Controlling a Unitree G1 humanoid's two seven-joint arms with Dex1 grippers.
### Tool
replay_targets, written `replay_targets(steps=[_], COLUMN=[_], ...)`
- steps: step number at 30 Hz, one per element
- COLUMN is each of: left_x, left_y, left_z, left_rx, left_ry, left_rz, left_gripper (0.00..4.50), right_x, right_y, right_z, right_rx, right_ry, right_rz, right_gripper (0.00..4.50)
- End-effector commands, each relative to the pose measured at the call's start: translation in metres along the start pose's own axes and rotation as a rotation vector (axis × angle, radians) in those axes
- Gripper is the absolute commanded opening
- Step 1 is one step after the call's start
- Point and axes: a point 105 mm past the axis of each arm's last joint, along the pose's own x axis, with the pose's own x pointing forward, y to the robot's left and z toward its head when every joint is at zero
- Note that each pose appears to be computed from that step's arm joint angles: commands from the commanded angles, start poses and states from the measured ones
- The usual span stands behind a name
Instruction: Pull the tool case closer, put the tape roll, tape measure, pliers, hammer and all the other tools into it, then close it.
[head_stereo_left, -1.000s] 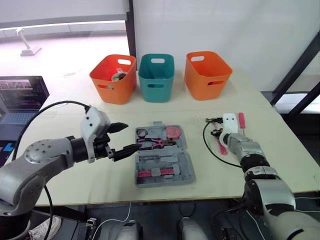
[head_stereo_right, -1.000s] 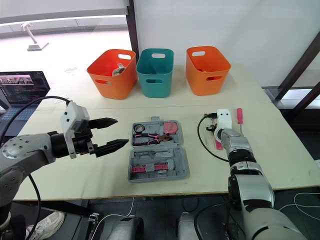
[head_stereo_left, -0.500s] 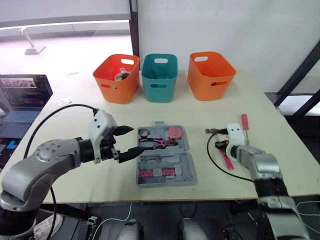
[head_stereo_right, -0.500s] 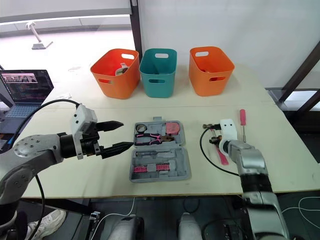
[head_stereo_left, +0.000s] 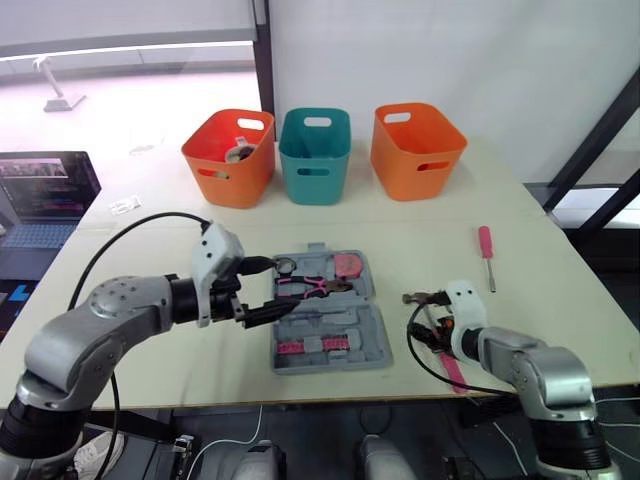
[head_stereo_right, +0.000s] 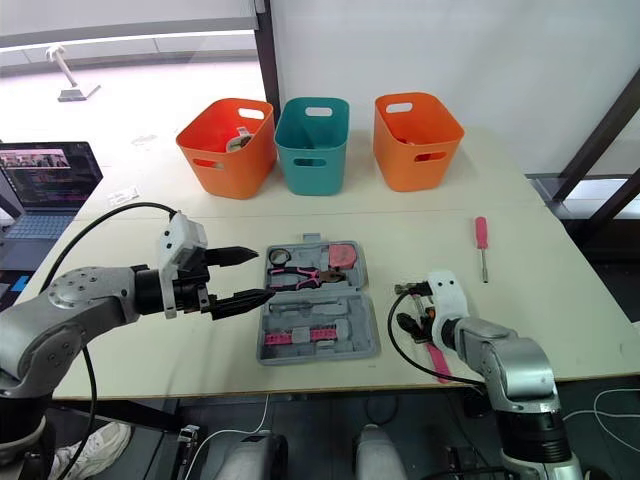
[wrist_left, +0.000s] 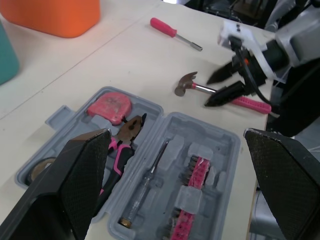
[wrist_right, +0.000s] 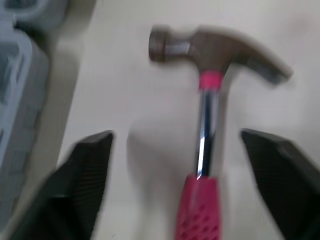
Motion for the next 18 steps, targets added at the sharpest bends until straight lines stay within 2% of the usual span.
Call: replay_targets(steps=[1,5,7,9,10,11,14,18], left_x=[-0.006,-0.008,-0.008,-0.008,-0.008,-0.007,-0.007,-0.007], left_y=[0.0,-0.001,-0.003,-0.003,-0.003,-0.003,-0.002,-0.003], left_z=[0.009,0.009,0.008,0.008,0.008,0.008,0.009,0.007], left_rx=[0.051,0.05,0.05,0.05,0.05,0.053,0.056,0.053], left_ry=[-0.025,-0.03,-0.033,-0.036,-0.037,-0.04,-0.049,-0.052], left_rz=[0.024,0.029,0.027,0.028,0.029,0.033,0.047,0.064], left_gripper=[4.5,4.5,4.5,4.5,4.5,4.5,4.5,4.5], right_x=[-0.02,-0.025,-0.026,-0.019,-0.016,-0.013,-0.004,0.001], right_y=[-0.001,-0.004,-0.004,-0.012,-0.016,-0.016,-0.015,-0.008], right_z=[0.043,0.056,0.062,0.061,0.058,0.056,0.053,0.037], right_rx=[-0.205,-0.594,-0.968,-1.468,-1.636,-1.729,-1.829,-2.141], right_ry=[-0.091,-0.026,0.015,0.1,0.138,0.14,0.129,0.11], right_rz=[0.137,0.272,0.336,0.356,0.386,0.444,0.548,0.708], right_gripper=[4.44,4.44,4.44,4.44,4.44,4.44,4.44,4.44])
